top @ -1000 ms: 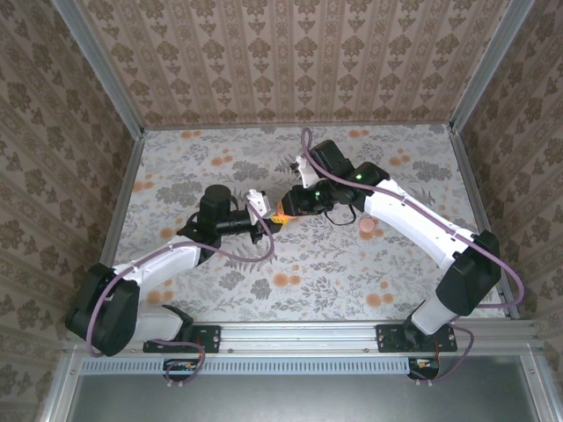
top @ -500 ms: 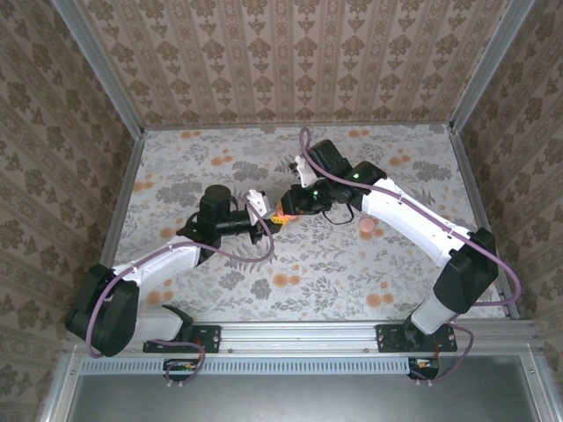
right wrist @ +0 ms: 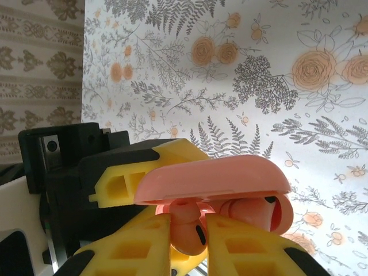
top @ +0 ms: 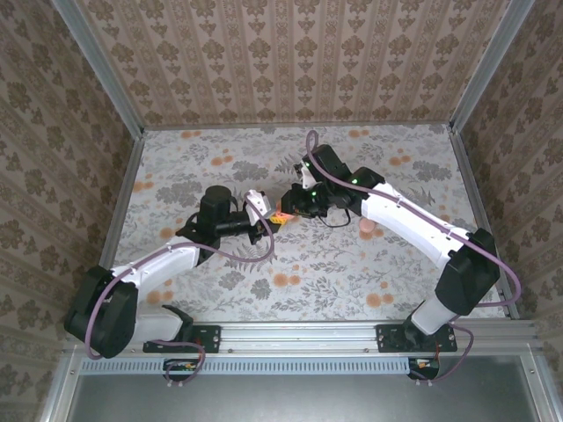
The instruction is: Insert the wireless bluetooth earbuds into the charging case
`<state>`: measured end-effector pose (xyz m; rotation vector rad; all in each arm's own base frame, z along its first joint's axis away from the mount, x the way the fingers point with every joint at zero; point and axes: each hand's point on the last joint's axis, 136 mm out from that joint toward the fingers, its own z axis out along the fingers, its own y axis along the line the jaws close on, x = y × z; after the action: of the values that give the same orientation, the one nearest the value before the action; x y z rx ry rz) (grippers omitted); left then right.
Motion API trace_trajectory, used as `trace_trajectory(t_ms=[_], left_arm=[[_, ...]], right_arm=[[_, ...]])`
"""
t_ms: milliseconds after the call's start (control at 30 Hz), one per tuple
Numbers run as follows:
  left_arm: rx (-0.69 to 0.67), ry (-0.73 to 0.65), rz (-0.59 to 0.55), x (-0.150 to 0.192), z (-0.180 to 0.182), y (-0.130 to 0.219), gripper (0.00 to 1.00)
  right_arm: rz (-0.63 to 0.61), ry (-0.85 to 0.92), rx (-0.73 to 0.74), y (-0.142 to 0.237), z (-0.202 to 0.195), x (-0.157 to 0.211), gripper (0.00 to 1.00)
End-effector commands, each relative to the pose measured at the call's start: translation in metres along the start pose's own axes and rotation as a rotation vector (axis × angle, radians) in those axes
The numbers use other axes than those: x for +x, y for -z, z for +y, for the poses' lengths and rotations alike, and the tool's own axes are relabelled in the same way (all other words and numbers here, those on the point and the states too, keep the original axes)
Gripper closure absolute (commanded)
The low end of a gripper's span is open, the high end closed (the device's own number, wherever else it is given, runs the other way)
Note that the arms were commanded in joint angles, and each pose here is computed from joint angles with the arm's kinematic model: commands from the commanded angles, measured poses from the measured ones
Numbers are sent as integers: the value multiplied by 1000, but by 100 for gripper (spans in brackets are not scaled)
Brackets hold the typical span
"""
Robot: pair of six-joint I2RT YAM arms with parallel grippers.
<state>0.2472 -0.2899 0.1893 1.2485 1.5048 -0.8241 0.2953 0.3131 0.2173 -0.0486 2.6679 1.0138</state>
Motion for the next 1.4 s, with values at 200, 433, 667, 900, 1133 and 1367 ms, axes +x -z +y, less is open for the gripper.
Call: trace_trajectory(t_ms=[200, 433, 667, 900, 1133, 1367], left_arm=[[-49, -97, -59, -31, 8, 8, 83], [-51, -106, -56, -33, 8, 8, 83], [-50, -111, -56, -33, 7, 8, 83], [-45, -117, -63, -35, 6, 9, 83], [-41, -117, -64, -35, 5, 9, 83], [-43, -118, -65, -36, 5, 10, 83]], right_arm=[[-82, -161, -48, -4, 3, -2, 85], [-99, -229, -81, -9, 4, -3, 84], [-131, -262, -109, -4, 8, -7, 80], [-147, -267, -115, 0, 10, -9, 74], [-171, -259, -133, 7, 16, -13, 70], [-196, -255, -107, 20, 12, -12, 65]])
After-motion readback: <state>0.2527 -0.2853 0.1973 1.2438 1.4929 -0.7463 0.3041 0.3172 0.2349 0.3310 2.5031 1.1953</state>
